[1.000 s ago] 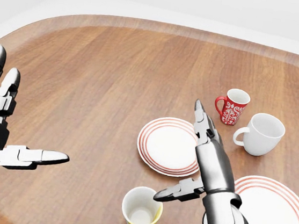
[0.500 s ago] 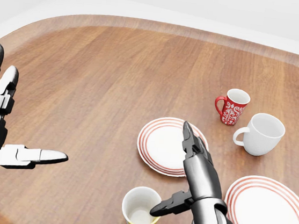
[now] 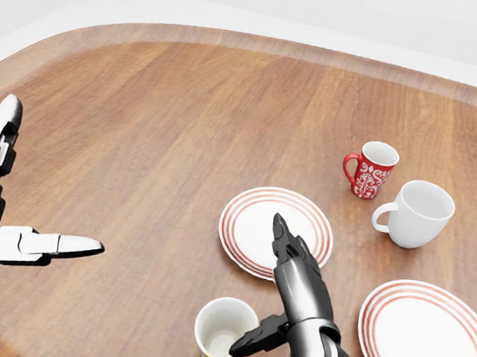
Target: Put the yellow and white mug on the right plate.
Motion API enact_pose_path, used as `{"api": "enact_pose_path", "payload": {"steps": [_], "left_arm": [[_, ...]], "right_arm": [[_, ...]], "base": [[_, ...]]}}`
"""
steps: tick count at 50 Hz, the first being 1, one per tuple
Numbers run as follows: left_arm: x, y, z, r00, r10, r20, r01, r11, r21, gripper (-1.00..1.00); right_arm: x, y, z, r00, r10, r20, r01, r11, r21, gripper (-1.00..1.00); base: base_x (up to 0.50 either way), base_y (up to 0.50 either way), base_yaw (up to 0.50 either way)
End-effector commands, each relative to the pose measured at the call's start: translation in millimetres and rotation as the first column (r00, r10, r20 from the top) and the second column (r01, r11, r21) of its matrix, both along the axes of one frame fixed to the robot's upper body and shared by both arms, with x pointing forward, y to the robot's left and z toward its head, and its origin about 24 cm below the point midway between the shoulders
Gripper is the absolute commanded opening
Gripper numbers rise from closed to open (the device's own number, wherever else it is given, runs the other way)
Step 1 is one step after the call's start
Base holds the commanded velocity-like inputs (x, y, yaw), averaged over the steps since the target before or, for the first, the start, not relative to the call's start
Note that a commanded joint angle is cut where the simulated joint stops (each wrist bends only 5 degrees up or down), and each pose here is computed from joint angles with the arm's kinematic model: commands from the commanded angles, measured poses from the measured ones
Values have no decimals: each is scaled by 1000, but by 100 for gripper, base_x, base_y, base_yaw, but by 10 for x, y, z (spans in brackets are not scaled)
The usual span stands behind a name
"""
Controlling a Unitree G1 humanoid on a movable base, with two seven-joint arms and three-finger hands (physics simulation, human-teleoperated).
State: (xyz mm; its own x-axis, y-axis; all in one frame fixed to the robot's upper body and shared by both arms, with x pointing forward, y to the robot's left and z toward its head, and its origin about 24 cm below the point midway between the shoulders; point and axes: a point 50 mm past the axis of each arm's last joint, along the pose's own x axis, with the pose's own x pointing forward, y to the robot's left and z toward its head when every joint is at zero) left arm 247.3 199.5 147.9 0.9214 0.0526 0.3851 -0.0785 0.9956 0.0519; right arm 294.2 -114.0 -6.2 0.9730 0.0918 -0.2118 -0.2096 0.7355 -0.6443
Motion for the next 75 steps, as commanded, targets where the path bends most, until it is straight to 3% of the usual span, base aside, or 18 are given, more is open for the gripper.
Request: {"api": "enact_pose_path", "payload": {"steps": [1,36,75], "left_arm": [[9,8,-3,1000,1,-2,-1,1000,-2,91],[0,-25,-43,1000,-7,-18,7,1000,2,91],[-3,-49,-59,1000,-16,-24,16,1000,2,91]], "right_arm": [[5,54,-110,1000,22,-22,-22,1000,-19,100],[-75,118,-193,996,69,-50,-69,998,4,100],[-125,127,-431,986,68,-153,-78,995,-62,100]], "base": [[0,0,0],[0,0,0],[0,0,0]]}}
